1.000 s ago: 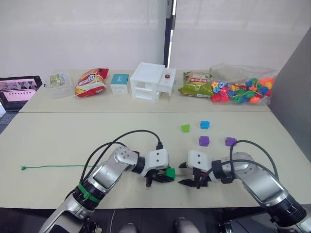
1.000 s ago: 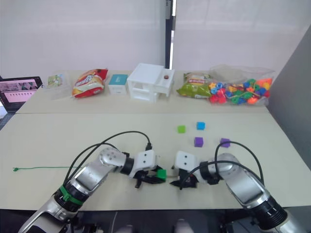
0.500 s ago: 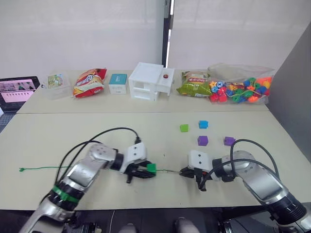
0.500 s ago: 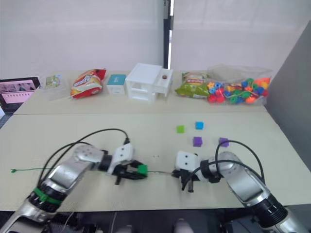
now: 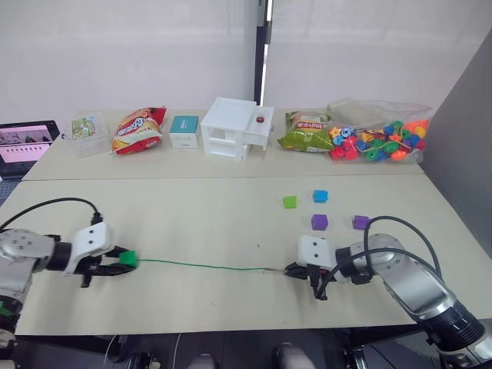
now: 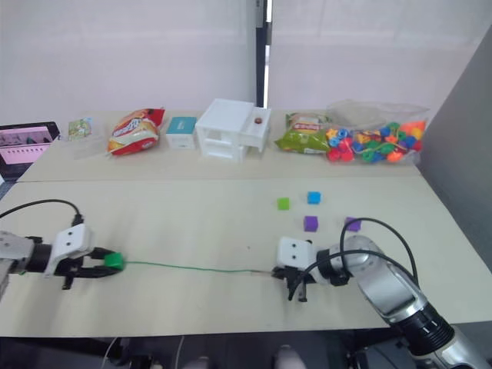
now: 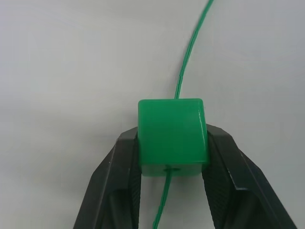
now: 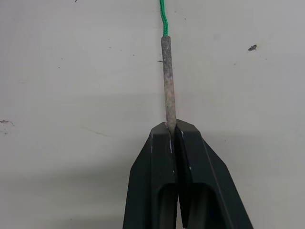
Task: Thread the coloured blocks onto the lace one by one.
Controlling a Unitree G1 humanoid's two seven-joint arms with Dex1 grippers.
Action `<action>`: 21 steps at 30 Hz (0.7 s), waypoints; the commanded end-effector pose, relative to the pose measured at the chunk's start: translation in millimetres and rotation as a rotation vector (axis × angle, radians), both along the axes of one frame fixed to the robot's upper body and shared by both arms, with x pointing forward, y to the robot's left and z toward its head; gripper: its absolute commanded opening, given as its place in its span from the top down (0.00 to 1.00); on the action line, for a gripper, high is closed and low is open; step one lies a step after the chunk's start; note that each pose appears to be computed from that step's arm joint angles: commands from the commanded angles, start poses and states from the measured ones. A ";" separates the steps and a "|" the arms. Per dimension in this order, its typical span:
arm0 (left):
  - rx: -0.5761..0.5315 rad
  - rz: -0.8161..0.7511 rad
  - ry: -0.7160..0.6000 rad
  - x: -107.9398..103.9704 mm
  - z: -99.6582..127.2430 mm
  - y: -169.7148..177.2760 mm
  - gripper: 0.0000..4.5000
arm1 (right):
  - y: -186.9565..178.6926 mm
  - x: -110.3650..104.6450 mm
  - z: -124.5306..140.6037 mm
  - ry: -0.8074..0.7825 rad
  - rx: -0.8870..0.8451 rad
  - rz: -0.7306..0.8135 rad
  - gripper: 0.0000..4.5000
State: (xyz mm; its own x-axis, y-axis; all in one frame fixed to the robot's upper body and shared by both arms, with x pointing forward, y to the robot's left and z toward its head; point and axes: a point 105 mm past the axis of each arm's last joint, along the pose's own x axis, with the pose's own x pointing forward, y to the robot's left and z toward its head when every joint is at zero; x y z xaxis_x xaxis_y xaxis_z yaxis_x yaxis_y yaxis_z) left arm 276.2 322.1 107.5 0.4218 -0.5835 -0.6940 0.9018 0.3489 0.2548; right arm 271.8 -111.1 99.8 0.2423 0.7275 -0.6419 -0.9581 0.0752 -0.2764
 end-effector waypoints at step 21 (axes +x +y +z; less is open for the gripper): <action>-0.349 -0.314 0.053 -14.6 42.5 -179.9 0.01 | 46.6 6.1 25.1 -0.024 0.016 0.062 1.00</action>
State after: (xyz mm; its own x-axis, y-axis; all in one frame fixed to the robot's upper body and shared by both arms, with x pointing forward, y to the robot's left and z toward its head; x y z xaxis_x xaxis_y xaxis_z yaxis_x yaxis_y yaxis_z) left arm 263.0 153.2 150.8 0.1516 -0.8856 -0.4390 0.9878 0.1195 0.1000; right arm 278.2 -67.8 120.6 0.1973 0.7587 -0.6208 -0.9601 0.0216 -0.2787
